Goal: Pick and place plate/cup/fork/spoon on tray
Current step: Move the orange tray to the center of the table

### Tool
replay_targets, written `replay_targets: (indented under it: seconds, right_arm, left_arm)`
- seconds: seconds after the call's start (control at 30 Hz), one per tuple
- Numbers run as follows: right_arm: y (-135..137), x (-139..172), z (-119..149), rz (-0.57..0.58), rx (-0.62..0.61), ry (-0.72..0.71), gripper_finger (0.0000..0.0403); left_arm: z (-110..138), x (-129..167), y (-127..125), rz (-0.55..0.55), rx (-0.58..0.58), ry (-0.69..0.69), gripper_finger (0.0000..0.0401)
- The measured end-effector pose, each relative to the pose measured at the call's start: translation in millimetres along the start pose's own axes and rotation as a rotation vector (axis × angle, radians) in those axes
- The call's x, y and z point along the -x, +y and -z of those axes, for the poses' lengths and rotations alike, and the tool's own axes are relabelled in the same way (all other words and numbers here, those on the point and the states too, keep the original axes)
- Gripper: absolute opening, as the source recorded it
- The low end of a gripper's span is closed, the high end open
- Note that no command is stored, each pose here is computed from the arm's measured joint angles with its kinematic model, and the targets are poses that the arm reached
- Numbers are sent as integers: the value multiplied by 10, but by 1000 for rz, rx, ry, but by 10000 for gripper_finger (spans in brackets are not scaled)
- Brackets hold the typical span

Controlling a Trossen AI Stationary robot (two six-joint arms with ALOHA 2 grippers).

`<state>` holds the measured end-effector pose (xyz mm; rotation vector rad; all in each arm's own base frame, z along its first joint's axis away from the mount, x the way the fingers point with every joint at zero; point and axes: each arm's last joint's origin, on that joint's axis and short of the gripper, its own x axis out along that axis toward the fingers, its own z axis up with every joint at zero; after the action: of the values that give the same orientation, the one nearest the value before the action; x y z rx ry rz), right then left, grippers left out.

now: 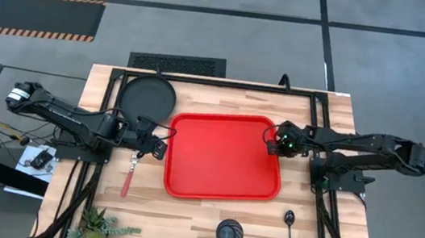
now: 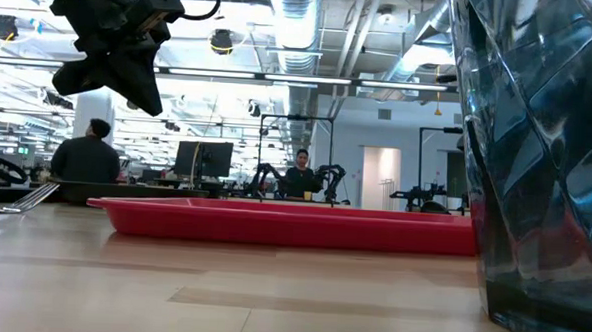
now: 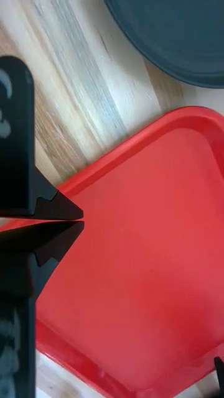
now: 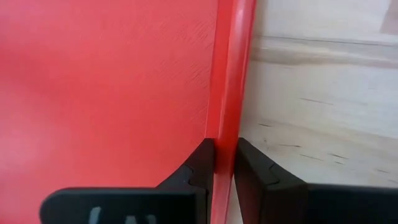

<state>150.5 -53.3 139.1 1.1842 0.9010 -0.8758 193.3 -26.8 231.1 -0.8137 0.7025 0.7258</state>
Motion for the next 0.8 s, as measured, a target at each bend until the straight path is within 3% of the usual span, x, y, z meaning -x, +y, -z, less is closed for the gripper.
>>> replay_targets:
  seconds: [0.47, 0.8]
  right_arm:
    - [56, -1, 120, 10, -125, -16, 62]
    - [72, -2, 127, -2, -124, -19, 62]
  left_arm:
    - [-1, 1, -1, 0, 0, 0, 0]
    - [0, 1, 1, -2, -1, -1, 0]
